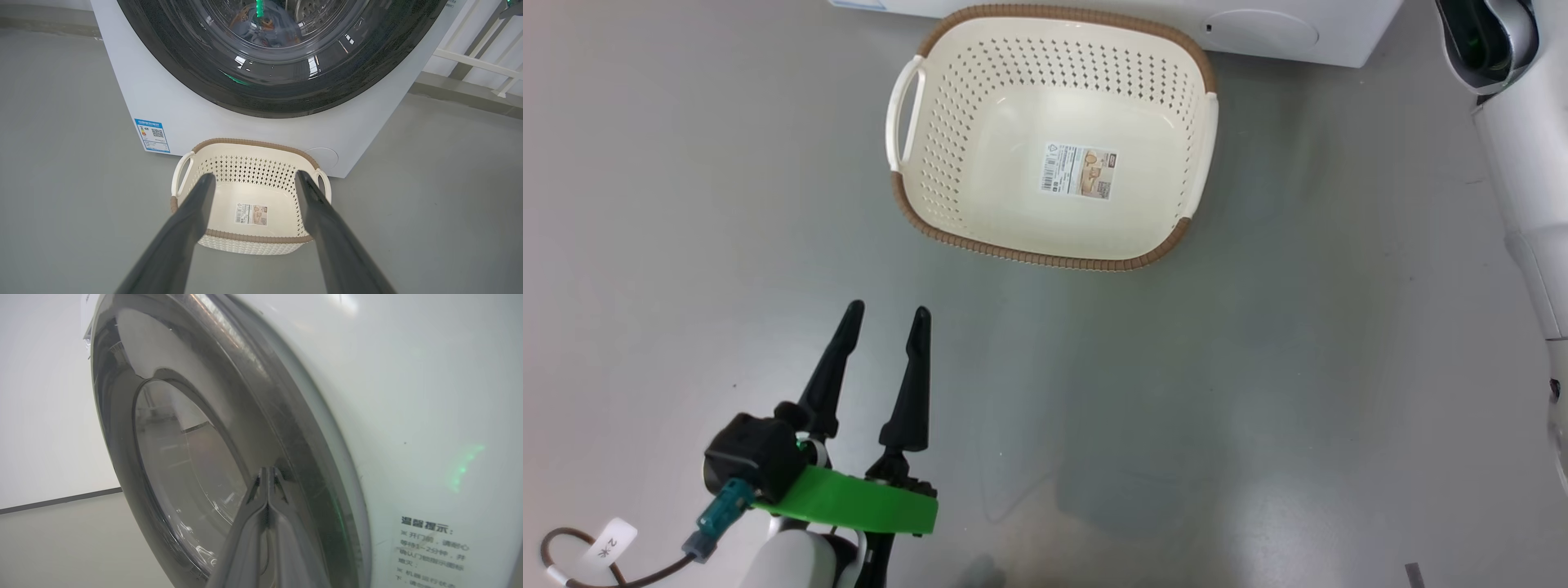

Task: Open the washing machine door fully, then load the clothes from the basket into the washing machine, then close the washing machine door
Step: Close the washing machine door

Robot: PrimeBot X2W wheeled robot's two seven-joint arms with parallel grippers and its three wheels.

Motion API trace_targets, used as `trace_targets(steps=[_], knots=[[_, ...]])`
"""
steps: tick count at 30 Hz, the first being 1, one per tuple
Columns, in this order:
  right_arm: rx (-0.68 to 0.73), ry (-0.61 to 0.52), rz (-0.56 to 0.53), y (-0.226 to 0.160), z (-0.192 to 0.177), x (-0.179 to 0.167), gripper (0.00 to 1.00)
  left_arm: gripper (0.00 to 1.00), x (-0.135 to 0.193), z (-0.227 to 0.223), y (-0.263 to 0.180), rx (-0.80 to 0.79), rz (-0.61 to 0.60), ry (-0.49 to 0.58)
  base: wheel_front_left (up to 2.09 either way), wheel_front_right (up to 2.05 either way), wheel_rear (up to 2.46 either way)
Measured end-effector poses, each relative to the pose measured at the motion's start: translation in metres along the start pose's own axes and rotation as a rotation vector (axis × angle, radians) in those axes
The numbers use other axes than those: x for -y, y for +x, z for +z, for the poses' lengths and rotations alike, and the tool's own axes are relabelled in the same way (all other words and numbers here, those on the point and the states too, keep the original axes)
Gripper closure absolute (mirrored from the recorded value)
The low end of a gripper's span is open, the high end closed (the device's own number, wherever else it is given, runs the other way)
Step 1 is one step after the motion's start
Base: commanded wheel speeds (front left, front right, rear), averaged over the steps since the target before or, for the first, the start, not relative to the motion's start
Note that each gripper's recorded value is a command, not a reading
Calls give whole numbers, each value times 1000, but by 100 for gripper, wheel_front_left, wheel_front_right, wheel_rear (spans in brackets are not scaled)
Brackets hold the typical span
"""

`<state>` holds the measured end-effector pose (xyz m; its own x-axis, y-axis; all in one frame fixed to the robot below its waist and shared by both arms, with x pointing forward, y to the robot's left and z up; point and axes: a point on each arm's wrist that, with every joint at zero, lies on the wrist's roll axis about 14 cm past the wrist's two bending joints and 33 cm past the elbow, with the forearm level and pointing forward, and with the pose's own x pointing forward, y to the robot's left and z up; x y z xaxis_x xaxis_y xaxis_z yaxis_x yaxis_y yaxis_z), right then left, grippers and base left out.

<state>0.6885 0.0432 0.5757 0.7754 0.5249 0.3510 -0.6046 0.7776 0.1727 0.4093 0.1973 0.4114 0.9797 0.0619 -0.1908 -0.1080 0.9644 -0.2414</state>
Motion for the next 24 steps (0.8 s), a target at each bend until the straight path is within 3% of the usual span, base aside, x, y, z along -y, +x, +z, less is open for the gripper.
trace_targets(steps=[9, 18, 24], knots=[[-5, -16, 39, -10, 11, -14, 100, 0, 3, 9, 0, 26, -11, -3, 0, 0, 0], [-67, -39, 106, -61, 8, -36, 100, 0, 6, 31, -2, 92, -28, 13, 0, 0, 0], [-108, -21, 65, -104, 9, -31, 100, 0, 10, 38, -8, 115, -45, 22, 0, 0, 0]])
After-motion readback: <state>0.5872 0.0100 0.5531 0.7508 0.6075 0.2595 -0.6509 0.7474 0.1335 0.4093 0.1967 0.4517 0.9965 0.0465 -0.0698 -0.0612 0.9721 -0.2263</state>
